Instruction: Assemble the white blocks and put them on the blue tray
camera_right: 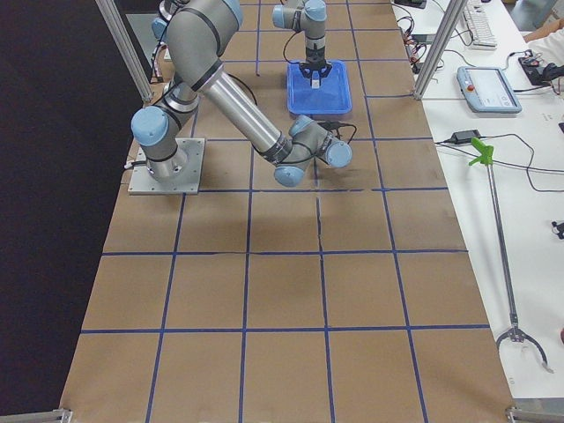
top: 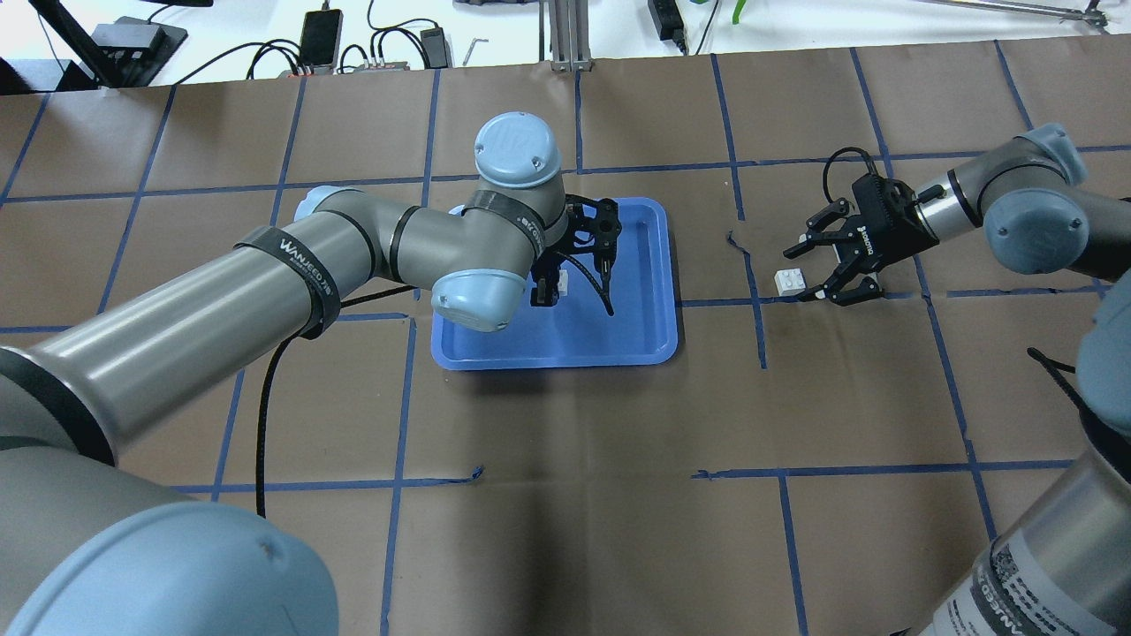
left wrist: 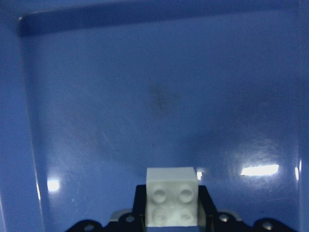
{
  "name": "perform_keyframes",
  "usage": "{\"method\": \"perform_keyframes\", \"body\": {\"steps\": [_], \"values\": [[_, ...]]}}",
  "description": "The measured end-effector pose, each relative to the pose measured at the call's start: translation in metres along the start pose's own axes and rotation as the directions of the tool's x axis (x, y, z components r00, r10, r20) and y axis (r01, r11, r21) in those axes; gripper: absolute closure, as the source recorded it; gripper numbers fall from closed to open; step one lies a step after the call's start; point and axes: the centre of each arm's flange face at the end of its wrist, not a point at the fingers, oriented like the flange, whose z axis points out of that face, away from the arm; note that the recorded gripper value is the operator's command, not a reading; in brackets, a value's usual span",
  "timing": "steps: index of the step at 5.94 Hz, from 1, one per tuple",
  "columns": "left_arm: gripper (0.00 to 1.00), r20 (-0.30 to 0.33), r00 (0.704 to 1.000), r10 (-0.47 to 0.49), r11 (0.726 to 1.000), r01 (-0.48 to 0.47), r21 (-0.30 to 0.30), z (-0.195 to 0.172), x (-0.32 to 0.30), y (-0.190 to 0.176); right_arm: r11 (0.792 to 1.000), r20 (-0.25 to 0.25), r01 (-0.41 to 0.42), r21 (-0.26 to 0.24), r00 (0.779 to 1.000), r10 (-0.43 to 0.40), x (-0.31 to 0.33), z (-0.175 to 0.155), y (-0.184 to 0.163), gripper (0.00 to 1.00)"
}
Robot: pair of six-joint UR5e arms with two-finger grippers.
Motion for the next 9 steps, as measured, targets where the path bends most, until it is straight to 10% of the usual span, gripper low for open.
{"method": "perform_keyframes", "body": {"steps": [1, 2, 3, 5, 9], "values": [[0.9, -0.02, 1.0, 0.006, 1.0, -0.005, 0.007, 0.008, 0.001, -0.001, 1.0, -0.001, 0.001, -0.001, 1.0, -0.001, 0.0, 0.0, 0.0, 0.34], [0.62, -0.042, 0.999, 0.005, 1.0, -0.005, 0.016, 0.014, 0.003, -0.002, 1.0, -0.001, 0.001, -0.001, 1.0, -0.001, 0.0, 0.0, 0.0, 0.35], [0.01, -0.055, 0.998, 0.005, 1.0, -0.004, 0.018, 0.017, 0.004, -0.002, 1.0, 0.0, 0.001, -0.001, 1.0, -0.001, 0.0, 0.0, 0.001, 0.48], [0.01, -0.064, 0.998, 0.004, 1.0, -0.003, 0.015, 0.017, 0.004, -0.001, 1.0, -0.002, 0.002, 0.0, 1.0, -0.002, 0.002, 0.002, 0.004, 0.71], [0.01, -0.109, 0.991, -0.082, 0.997, 0.081, -0.012, -0.088, 0.0, 0.037, 1.0, -0.028, 0.017, -0.015, 0.999, -0.017, 0.005, -0.01, -0.01, 0.75]]}}
